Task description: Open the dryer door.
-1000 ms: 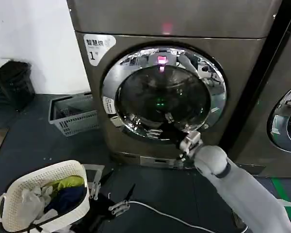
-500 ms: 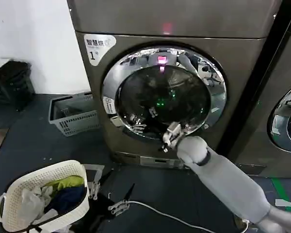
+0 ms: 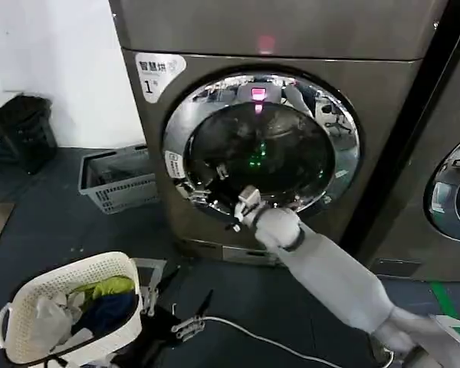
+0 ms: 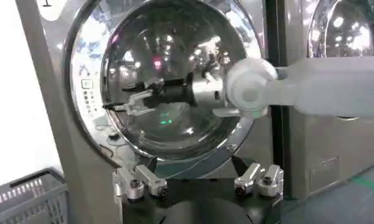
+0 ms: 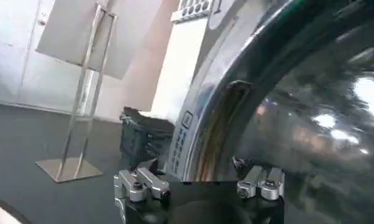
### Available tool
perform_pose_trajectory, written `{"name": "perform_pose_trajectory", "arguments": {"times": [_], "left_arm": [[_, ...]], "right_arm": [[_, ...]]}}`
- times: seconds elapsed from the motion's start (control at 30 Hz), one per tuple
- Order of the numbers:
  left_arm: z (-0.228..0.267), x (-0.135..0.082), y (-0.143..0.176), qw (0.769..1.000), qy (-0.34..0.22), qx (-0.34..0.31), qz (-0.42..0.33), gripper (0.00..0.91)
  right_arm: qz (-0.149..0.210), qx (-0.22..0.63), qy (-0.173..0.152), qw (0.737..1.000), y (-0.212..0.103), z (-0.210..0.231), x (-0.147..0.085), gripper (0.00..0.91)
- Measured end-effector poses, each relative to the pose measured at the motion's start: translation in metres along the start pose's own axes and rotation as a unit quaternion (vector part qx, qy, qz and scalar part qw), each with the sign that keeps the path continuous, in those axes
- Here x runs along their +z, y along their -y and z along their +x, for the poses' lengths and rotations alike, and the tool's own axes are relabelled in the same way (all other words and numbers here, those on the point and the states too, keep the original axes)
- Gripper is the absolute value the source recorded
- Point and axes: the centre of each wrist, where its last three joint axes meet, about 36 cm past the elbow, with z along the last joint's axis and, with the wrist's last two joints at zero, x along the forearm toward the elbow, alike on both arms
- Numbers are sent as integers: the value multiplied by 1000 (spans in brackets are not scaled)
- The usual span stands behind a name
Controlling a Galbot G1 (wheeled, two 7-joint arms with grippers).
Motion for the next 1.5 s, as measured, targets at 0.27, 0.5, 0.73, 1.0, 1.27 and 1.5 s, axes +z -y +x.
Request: {"name": "perform_pose_trajectory", "arguments": {"times": [0.27, 0.5, 0.73, 1.0, 1.27, 1.5], "left_arm": [[2, 0, 1, 1000, -2, 0, 0, 907], [4, -2, 2, 1000, -2, 0, -1, 907], [4, -2, 2, 1000, -1, -1, -1, 907], [3, 0, 0, 1000, -3, -4, -2, 907], [3, 3, -17, 1000, -2, -24, -8, 907], [4, 5, -38, 999, -2, -43, -5, 907]], "right_arm": [[-5, -29, 0, 1000, 2, -13, 2, 907], [-3, -58, 5, 998, 11, -16, 4, 907], [7, -98, 24, 995, 29, -11, 10, 907], [21, -191, 60, 980, 45, -2, 14, 907], [24, -257, 77, 963, 53, 11, 18, 907], [9, -325, 101, 940, 58, 33, 23, 907]]}}
